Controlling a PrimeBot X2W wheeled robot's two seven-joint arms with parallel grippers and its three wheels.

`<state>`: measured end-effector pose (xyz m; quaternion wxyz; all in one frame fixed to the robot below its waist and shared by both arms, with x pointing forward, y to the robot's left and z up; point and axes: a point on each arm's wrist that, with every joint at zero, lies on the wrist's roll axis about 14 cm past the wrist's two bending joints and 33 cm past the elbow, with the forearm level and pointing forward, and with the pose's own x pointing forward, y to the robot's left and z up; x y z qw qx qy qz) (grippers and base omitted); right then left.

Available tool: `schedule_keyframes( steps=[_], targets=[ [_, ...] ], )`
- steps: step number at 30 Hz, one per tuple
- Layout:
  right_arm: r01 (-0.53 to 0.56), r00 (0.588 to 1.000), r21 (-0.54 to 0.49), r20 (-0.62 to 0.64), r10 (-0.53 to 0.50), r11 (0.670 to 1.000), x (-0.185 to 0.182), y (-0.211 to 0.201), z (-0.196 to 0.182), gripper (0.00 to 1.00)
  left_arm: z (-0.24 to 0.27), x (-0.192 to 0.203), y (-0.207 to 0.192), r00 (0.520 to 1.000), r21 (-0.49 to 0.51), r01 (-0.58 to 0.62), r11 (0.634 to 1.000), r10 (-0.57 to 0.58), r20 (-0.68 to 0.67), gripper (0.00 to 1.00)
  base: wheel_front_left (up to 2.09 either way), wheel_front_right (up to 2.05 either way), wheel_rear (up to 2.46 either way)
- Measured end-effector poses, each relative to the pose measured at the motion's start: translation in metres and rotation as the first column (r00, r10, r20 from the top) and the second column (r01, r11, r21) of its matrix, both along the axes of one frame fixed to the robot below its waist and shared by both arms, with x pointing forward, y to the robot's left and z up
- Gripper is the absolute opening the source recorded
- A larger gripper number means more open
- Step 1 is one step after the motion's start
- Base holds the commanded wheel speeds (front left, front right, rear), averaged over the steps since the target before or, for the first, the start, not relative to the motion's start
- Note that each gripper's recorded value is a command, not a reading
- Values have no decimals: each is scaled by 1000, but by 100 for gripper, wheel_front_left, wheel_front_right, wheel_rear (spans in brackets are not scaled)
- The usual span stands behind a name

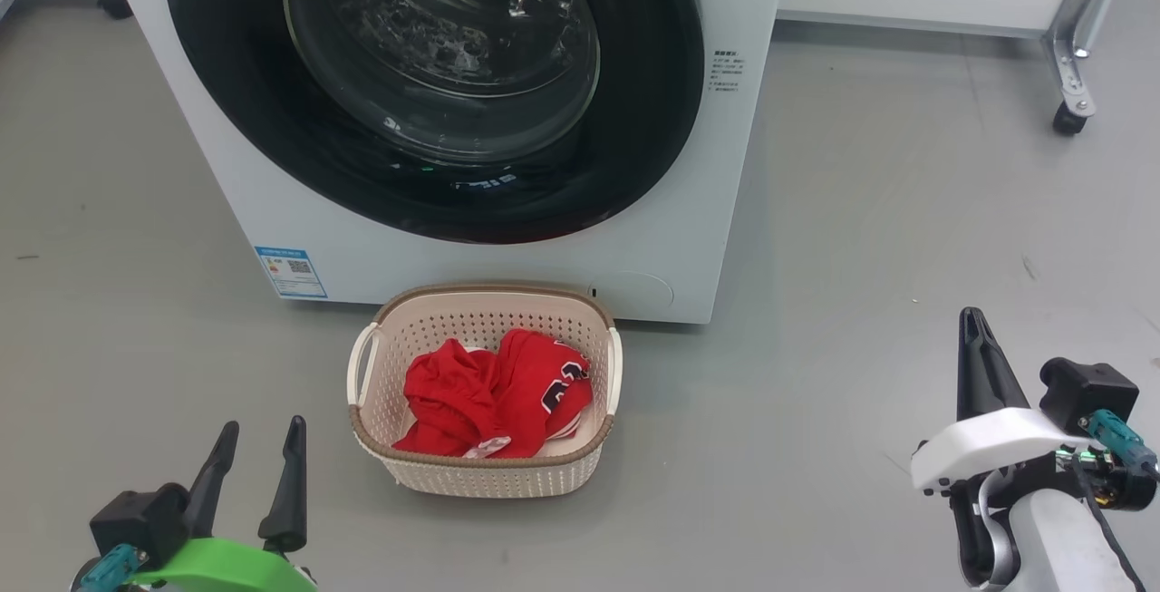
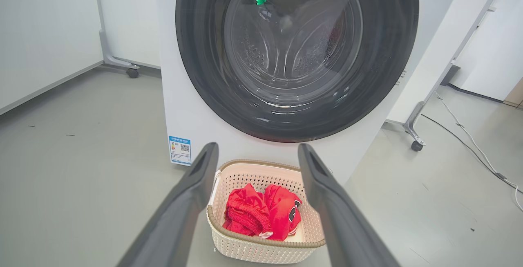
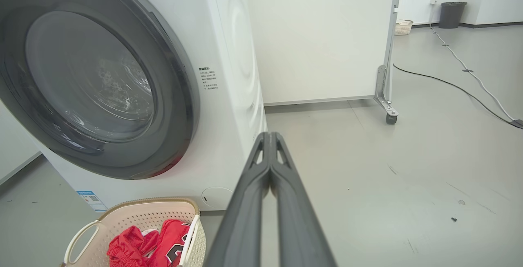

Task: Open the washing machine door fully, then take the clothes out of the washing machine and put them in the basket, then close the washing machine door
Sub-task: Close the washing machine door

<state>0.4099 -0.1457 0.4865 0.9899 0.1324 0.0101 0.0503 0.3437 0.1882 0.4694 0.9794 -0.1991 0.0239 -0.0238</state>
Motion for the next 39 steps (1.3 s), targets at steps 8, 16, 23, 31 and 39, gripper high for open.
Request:
schedule_keyframes(
  steps=[8, 16, 23, 31, 39],
  targets=[
    [38, 999, 5, 21, -38, 999, -18, -14, 5, 30, 6, 0, -11, 999, 1, 33, 999, -33, 21, 100, 0, 0, 0],
    [42, 999, -3, 31, -42, 999, -26, -16, 6, 100, 6, -1, -13, 999, -3, 37, 999, -37, 22, 100, 0, 0, 0],
    [34, 999, -17, 35, -34, 999, -30, -13, 6, 100, 7, 0, -14, 999, -5, 35, 999, -35, 27, 100, 0, 0, 0],
    [3, 999, -23, 36, -2, 1000, -34, -3, 5, 100, 12, 2, -15, 998, 2, 31, 1000, -31, 46, 100, 0, 0, 0],
    [-19, 999, -40, 45, 21, 999, -36, 3, 7, 100, 13, 2, -15, 998, 17, 33, 999, -34, 48, 100, 0, 0, 0]
  ],
)
